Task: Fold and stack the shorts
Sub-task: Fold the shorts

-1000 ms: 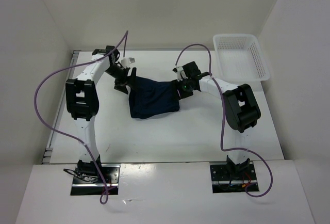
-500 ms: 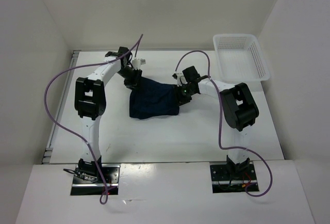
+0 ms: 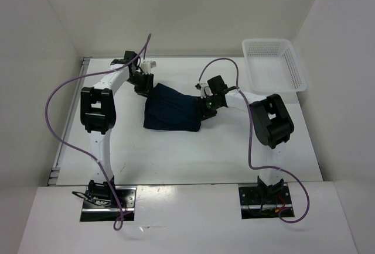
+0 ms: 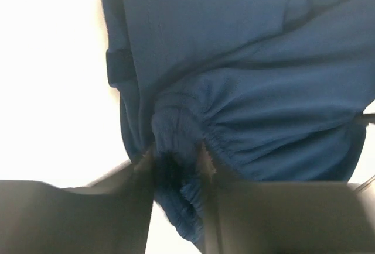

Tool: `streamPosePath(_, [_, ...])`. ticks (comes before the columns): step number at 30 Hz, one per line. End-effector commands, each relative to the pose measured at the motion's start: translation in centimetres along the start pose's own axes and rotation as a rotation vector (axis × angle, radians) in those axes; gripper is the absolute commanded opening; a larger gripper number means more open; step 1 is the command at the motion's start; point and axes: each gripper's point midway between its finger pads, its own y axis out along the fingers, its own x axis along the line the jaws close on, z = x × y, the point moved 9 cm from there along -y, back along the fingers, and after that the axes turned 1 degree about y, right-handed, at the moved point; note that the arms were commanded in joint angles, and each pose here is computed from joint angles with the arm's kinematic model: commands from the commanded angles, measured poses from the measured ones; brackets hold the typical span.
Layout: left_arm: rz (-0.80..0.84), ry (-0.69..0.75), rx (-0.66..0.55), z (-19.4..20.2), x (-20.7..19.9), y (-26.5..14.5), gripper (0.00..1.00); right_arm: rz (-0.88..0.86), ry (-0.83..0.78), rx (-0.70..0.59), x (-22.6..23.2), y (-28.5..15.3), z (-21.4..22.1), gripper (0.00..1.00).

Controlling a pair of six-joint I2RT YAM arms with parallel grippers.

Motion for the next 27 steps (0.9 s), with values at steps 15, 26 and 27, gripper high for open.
streamPosePath(15, [-0.100,0.121,-0.259,-1.4,-3.4,-9.6,1.00,0.200,-0.416,-0.291,3.8,-11.4,-7.6,1.00])
streamPosePath(26, [-0.345,0.005,-0.421,6.3,0.1,-17.0,1.00,0.622,-0.347,-0.455,-0.1,-22.1,-3.3,1.00])
streamPosePath(27, [-0.330,-0.005,-0.432,6.7,0.5,-17.2,1.00,0.662,-0.321,-0.488,-0.7,-23.5,-2.4,1.00])
